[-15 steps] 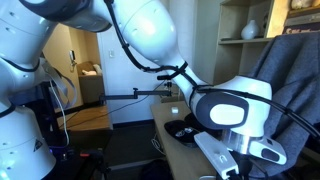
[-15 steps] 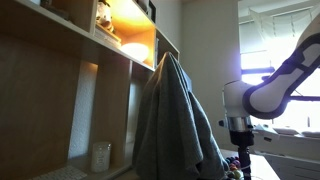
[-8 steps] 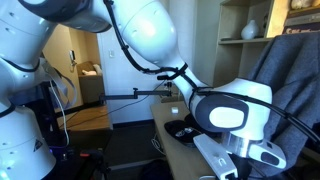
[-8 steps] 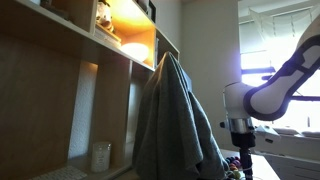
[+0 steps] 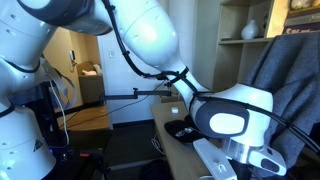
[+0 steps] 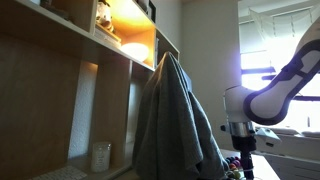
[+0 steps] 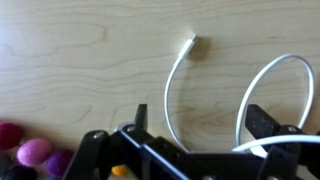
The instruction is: Pick the white cable near the string of beads and put it in the case
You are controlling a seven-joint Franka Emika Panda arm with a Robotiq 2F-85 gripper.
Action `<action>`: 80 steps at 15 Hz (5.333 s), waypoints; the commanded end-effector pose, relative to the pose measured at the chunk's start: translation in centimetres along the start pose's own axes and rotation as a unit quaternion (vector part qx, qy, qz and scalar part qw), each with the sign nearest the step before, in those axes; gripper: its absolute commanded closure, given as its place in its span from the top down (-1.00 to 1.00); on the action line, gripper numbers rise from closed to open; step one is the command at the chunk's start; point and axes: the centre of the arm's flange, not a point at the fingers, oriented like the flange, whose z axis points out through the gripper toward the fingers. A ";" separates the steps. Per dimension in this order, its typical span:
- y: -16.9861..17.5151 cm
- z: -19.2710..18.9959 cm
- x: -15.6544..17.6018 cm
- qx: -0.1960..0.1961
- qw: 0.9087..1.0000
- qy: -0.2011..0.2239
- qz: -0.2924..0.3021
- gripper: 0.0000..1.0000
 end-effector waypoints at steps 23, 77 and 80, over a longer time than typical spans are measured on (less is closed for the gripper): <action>0.2 1.0 0.7 0.001 1.000 -0.001 0.000 1.00; 0.0 -1.3 0.1 -0.005 0.991 0.130 -0.026 -0.94; 0.0 -1.2 0.2 -0.003 0.991 0.131 -0.025 -0.94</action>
